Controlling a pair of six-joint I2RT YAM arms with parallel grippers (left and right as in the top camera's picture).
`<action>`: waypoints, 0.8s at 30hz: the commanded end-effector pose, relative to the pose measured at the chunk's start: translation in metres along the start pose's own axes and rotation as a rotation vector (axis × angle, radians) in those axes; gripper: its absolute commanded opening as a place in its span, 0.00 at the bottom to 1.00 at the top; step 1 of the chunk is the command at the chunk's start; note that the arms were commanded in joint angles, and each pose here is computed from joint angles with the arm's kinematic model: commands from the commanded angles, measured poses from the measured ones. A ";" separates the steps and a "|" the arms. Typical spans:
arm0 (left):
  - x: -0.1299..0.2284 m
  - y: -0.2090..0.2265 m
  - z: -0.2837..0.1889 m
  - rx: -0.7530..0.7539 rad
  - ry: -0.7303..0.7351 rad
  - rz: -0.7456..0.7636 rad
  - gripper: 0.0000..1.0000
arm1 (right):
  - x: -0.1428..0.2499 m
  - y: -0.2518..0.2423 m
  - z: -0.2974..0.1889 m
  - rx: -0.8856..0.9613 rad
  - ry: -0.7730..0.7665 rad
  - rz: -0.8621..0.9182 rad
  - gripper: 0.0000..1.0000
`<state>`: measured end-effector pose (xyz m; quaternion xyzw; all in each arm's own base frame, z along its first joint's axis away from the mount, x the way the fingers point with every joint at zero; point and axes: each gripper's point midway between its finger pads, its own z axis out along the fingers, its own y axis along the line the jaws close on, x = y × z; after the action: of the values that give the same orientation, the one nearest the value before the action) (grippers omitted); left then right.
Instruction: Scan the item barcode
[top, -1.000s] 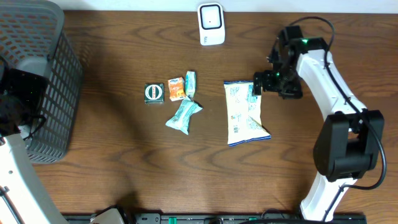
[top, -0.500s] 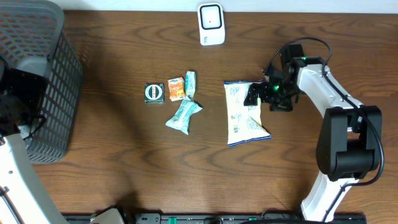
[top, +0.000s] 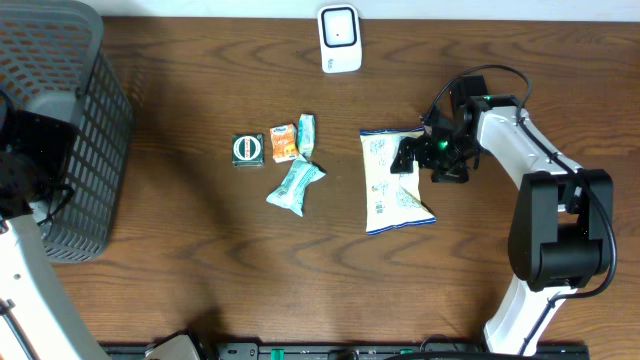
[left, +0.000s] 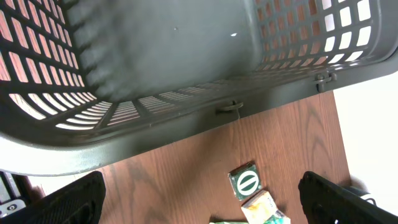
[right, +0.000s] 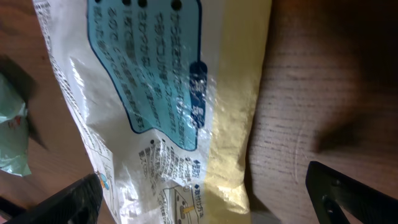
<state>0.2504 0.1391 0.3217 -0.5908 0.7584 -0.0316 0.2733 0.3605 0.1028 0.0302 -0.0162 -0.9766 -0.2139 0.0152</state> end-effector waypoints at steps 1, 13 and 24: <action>-0.001 0.001 -0.001 -0.005 -0.006 -0.005 0.97 | 0.001 0.007 0.004 -0.023 0.003 -0.027 0.99; -0.001 0.001 -0.001 -0.005 -0.006 -0.005 0.98 | 0.016 0.012 0.050 -0.023 -0.017 0.023 0.89; -0.001 0.001 -0.001 -0.005 -0.006 -0.005 0.97 | 0.016 0.033 0.044 -0.154 0.002 0.052 0.01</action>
<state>0.2504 0.1391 0.3217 -0.5910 0.7583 -0.0317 0.2733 0.3574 0.1514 0.0190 -0.0295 -0.9567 -0.2893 -0.0146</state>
